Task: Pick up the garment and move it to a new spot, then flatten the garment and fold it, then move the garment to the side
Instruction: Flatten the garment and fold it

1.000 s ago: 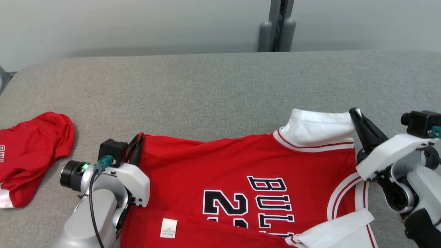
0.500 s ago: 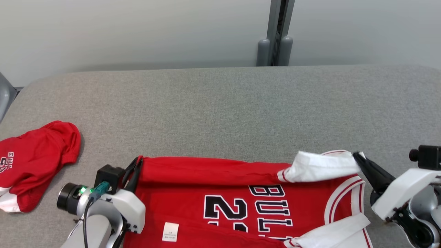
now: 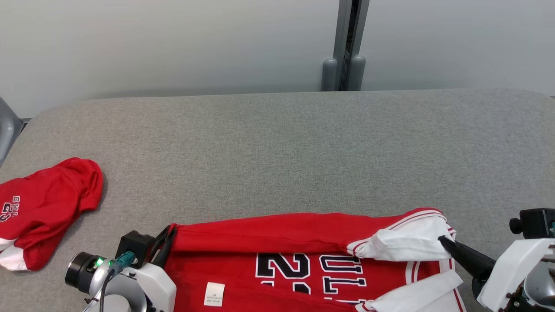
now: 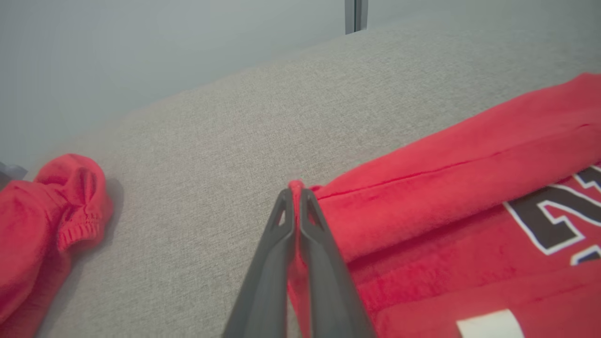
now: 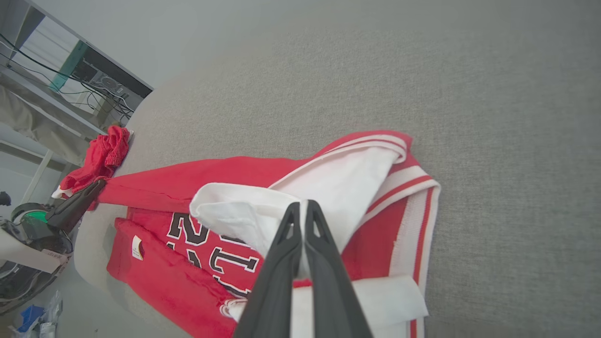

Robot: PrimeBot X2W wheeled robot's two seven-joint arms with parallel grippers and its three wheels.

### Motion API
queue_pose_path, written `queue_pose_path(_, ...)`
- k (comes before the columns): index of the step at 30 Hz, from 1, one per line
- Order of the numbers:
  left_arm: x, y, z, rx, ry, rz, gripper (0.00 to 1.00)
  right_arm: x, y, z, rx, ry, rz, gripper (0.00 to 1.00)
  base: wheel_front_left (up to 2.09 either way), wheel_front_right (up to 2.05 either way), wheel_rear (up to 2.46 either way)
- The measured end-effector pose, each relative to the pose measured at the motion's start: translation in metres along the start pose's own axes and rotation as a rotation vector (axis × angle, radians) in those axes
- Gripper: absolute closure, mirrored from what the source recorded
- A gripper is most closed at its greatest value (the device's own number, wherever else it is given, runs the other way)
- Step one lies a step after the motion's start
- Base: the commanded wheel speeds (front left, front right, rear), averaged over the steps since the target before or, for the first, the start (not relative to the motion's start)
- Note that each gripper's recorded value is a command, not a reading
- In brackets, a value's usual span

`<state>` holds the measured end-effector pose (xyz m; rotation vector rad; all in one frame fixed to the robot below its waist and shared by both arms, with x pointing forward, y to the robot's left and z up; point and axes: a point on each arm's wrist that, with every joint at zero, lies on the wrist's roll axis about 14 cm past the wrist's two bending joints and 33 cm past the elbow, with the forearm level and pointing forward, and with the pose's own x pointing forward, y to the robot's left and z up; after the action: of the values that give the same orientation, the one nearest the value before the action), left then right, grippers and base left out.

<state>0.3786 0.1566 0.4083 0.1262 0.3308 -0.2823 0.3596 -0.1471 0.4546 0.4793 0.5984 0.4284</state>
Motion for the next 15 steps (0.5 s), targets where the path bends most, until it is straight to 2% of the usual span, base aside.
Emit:
queue_pose_path(7, -0.005, -0.004, -0.01, 0.013, 0.052, -0.032, 1.0, -0.009, 0.0, -0.028, 0.037, 0.143, -0.006, 1.0, 0.0, 0.0, 0.0)
queue_pose_path(15, -0.01, -0.002, -0.014, 0.017, 0.077, -0.034, 1.0, -0.013, 0.007, -0.028, 0.048, 0.173, -0.004, 1.0, 0.0, 0.0, 0.0)
